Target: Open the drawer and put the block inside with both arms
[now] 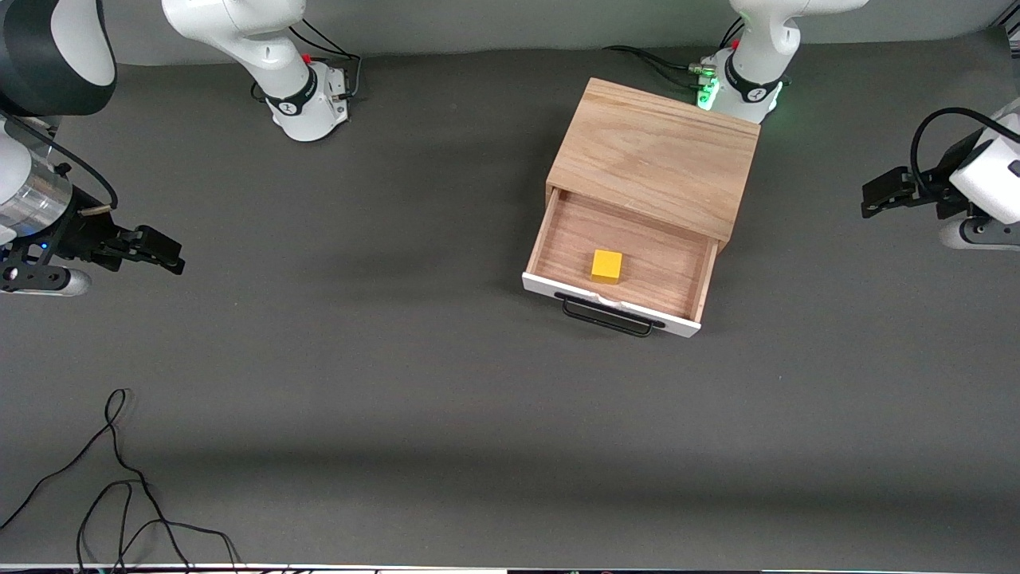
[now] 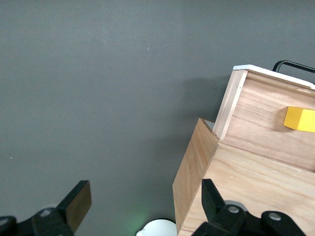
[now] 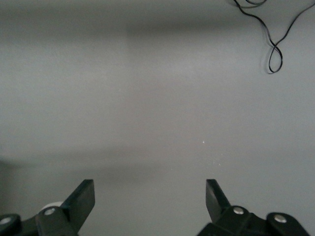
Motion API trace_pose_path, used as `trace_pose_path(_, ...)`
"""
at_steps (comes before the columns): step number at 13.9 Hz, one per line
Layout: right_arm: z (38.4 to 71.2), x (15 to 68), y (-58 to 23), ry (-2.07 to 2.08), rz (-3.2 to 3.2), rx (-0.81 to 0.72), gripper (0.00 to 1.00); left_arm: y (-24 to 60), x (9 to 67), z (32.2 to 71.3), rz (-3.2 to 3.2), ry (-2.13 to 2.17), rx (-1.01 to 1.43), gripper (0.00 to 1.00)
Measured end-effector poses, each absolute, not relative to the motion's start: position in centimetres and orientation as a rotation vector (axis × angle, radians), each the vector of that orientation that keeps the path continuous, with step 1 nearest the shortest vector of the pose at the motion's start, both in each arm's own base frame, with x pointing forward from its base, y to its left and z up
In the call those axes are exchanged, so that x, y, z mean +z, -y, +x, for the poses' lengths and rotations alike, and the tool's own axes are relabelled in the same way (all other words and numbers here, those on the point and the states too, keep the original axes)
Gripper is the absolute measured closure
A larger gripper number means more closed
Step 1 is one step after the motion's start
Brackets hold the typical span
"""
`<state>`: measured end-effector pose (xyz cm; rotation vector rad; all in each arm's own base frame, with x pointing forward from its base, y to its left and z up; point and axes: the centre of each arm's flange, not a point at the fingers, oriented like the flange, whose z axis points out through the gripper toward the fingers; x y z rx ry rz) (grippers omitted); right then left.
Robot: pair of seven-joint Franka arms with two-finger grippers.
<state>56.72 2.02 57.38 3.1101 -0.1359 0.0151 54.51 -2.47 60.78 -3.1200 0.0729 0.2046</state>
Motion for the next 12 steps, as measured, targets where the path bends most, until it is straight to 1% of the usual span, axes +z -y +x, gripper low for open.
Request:
trace_pose_path(5, 57.1, 58.9, -2.5, 0.131, 3.131, 0.061, 0.00, 2.5, 60.7, 54.5, -3.120, -0.073, 0.208, 0.00)
trace_pose_path(12, 57.4, 58.3, -1.9, 0.168, 3.164, 0.038, 0.00, 2.5, 60.6, 54.5, -3.120, -0.073, 0.210, 0.00)
